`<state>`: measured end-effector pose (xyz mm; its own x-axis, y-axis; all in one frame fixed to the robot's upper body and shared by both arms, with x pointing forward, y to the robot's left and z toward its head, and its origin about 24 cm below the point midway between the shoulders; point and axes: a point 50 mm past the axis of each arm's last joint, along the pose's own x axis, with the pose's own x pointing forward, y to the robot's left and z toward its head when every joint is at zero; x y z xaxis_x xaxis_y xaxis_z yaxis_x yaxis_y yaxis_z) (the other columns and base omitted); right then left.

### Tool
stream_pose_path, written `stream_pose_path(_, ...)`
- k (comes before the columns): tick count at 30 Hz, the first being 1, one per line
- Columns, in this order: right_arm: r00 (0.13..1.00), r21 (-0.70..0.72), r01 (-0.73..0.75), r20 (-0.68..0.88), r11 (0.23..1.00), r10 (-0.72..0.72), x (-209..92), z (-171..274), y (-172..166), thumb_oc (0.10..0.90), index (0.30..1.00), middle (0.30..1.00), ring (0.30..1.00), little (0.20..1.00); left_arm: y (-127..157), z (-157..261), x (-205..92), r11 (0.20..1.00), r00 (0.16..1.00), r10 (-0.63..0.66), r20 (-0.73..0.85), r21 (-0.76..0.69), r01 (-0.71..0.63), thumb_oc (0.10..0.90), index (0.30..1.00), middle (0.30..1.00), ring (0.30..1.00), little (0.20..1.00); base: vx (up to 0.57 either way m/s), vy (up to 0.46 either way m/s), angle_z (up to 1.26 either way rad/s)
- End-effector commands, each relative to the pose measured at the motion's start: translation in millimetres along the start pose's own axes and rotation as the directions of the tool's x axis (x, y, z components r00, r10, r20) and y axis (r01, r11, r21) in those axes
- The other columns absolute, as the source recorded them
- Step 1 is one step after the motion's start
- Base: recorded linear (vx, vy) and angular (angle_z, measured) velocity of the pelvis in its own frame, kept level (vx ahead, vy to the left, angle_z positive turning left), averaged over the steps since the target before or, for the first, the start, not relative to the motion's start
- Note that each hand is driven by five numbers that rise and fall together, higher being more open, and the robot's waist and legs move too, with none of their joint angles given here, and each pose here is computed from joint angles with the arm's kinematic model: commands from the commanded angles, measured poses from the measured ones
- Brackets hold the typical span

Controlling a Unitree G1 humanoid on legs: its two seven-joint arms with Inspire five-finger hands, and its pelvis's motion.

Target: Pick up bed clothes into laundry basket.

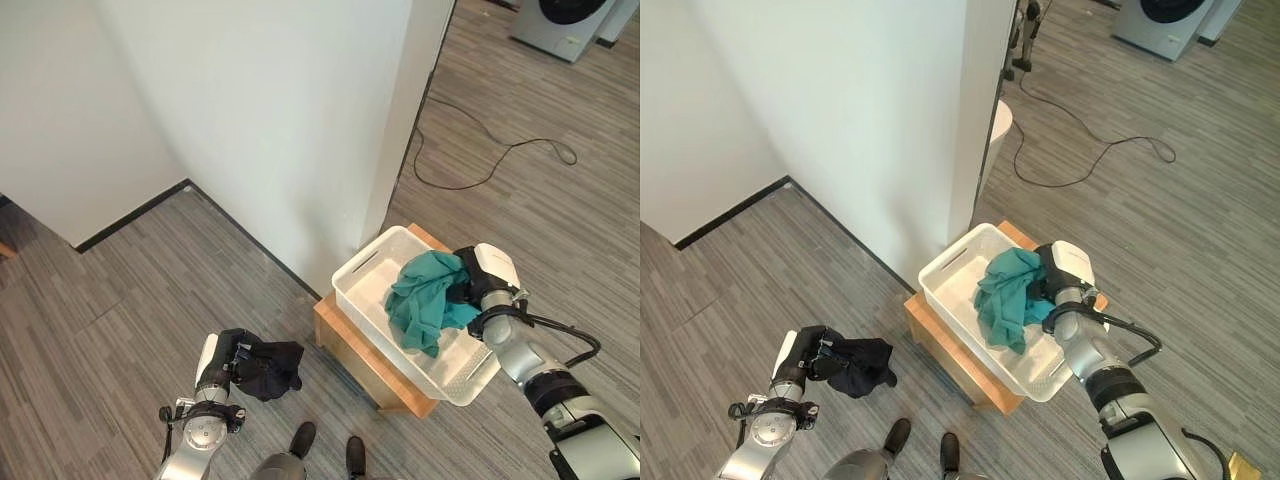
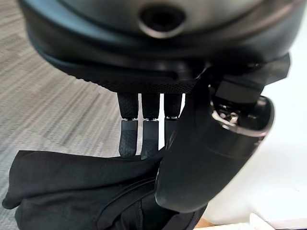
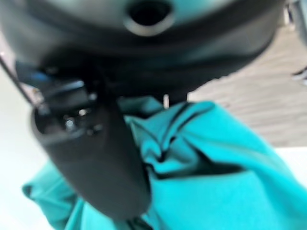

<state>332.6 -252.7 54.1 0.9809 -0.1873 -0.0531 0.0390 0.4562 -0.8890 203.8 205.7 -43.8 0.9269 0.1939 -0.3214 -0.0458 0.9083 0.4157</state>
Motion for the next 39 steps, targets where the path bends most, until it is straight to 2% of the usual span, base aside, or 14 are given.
stream_pose_path(1,0.977,-0.006,0.191,0.101,0.982,-0.189,22,28,-57,0.800,0.900,0.900,0.900,0.900,11,57,13,0.998,0.958,0.053,0.284,-0.052,-0.040,0.400,0.300,0.300,0.300,0.300,0.00,-0.019,0.14)
stream_pose_path(6,0.928,0.118,0.317,0.165,0.941,-0.334,12,37,-92,0.800,0.900,0.900,0.900,0.900,37,90,19,0.987,0.899,0.158,0.408,-0.050,-0.151,0.400,0.300,0.300,0.300,0.300,0.00,-0.010,0.02)
stream_pose_path(8,0.921,0.121,0.335,0.167,0.934,-0.352,9,34,-96,0.800,0.900,0.900,0.900,0.900,42,101,20,0.984,0.876,0.177,0.450,-0.046,-0.174,0.400,0.300,0.300,0.300,0.300,0.01,-0.011,-0.03)
stream_pose_path(9,0.901,0.159,0.370,0.179,0.915,-0.395,3,33,-110,0.800,0.900,0.900,0.900,0.900,54,124,20,0.973,0.820,0.219,0.529,-0.056,-0.223,0.400,0.300,0.300,0.300,0.300,0.01,-0.025,-0.05)
stream_pose_path(12,0.887,0.171,0.401,0.174,0.900,-0.429,-5,25,-117,0.800,0.900,0.900,0.900,0.900,66,166,14,0.959,0.700,0.262,0.664,-0.096,-0.268,0.400,0.300,0.300,0.300,0.300,0.00,0.000,0.00)
stream_pose_path(16,0.891,0.166,0.425,0.098,0.890,-0.444,-16,0,-112,0.800,0.900,0.900,0.900,0.900,77,239,-16,0.946,0.425,0.279,0.861,-0.172,-0.275,0.400,0.300,0.300,0.300,0.300,-0.03,0.010,-0.12)
stream_pose_path(17,0.890,0.166,0.426,0.098,0.889,-0.445,-16,-1,-113,0.800,0.900,0.900,0.900,0.900,77,240,-16,0.946,0.425,0.279,0.861,-0.171,-0.274,0.400,0.300,0.300,0.300,0.300,-0.05,0.020,-0.18)
stream_pose_path(18,0.906,0.147,0.414,0.030,0.898,-0.423,-20,-19,-103,0.800,0.900,0.900,0.900,0.900,76,266,-30,0.949,0.313,0.267,0.911,-0.193,-0.247,0.400,0.300,0.300,0.300,0.300,0.00,0.019,-0.13)
stream_pose_path(21,0.927,0.032,0.375,-0.034,0.926,-0.374,-24,-43,-94,0.800,0.900,0.900,0.900,0.900,69,296,-52,0.961,0.158,0.231,0.960,-0.200,-0.189,0.400,0.300,0.300,0.300,0.300,0.01,0.034,-0.25)
stream_pose_path(23,0.942,-0.032,0.308,-0.132,0.951,-0.310,-32,-71,-78,0.800,0.900,0.900,0.900,0.900,60,321,-67,0.971,0.052,0.210,0.976,-0.203,-0.126,0.400,0.300,0.300,0.300,0.300,-0.01,0.031,-0.17)
stream_pose_path(27,0.917,-0.108,0.112,-0.373,0.988,-0.145,-52,-126,-39,0.800,0.900,0.900,0.900,0.900,33,366,-83,0.986,-0.067,0.166,0.984,-0.168,-0.018,0.400,0.300,0.300,0.300,0.300,-0.01,0.030,-0.13)
stream_pose_path(30,0.889,-0.082,-0.004,-0.456,0.997,-0.034,-66,-142,-11,0.800,0.900,0.900,0.900,0.900,24,391,-94,0.986,-0.135,0.162,0.977,-0.164,-0.003,0.400,0.300,0.300,0.300,0.300,-0.01,0.031,-0.25)
stream_pose_path(35,0.856,-0.007,-0.085,-0.513,0.996,0.070,-80,-147,20,0.800,0.900,0.900,0.900,0.900,15,421,-85,0.982,-0.120,0.160,0.980,-0.171,-0.080,0.400,0.300,0.300,0.300,0.300,0.01,0.034,-0.26)
stream_pose_path(39,0.797,0.065,-0.116,-0.590,0.991,0.132,-97,-162,34,0.800,0.900,0.900,0.900,0.900,7,450,-41,0.918,0.018,0.070,0.997,-0.057,-0.392,0.400,0.300,0.300,0.300,0.300,0.03,0.055,-0.27)
